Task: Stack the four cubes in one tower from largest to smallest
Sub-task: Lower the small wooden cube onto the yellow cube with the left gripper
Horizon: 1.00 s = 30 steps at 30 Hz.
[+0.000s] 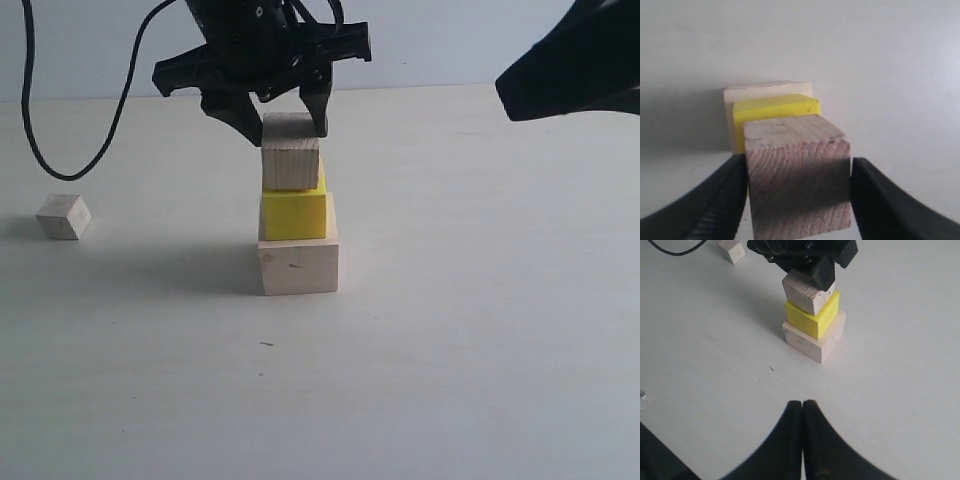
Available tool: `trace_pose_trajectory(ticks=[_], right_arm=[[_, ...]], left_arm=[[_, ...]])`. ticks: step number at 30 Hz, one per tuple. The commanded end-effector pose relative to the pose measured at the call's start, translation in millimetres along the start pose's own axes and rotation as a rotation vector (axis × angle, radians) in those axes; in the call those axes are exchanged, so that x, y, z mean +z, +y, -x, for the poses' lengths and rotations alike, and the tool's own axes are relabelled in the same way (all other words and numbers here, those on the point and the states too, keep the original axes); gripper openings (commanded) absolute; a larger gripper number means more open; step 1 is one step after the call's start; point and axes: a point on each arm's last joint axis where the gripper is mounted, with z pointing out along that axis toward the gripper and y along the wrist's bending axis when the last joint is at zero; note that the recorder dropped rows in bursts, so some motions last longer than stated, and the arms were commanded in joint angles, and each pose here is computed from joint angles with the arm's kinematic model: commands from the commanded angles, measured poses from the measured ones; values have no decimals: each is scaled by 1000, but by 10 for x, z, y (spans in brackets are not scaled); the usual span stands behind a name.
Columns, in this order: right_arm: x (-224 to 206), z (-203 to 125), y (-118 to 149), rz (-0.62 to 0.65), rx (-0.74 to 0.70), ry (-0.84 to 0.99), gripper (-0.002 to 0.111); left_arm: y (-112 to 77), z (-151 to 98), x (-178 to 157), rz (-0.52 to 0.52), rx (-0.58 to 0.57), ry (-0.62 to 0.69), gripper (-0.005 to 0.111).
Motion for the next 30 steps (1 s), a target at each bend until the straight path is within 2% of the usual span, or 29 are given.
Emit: trace_pose_trajectory(ticks=[1, 14, 16, 19, 21, 30], right_arm=[[-11, -5, 2, 2, -12, -15, 0], [-11, -5, 2, 2, -12, -15, 0], [-11, -5, 2, 2, -12, -15, 0], [-11, -6, 5, 6, -10, -14, 0], [-11, -6, 6, 7, -9, -14, 0], [-11, -6, 6, 7, -9, -14, 0]], left_arm=[[-21, -4, -36, -3, 2, -16, 0], [-21, -4, -36, -3, -1, -16, 1], [-21, -2, -26, -2, -1, -14, 10], [-21, -2, -26, -2, -1, -14, 34], [-21, -2, -26, -2, -1, -14, 41], [-22, -1, -26, -3, -1, -16, 56]])
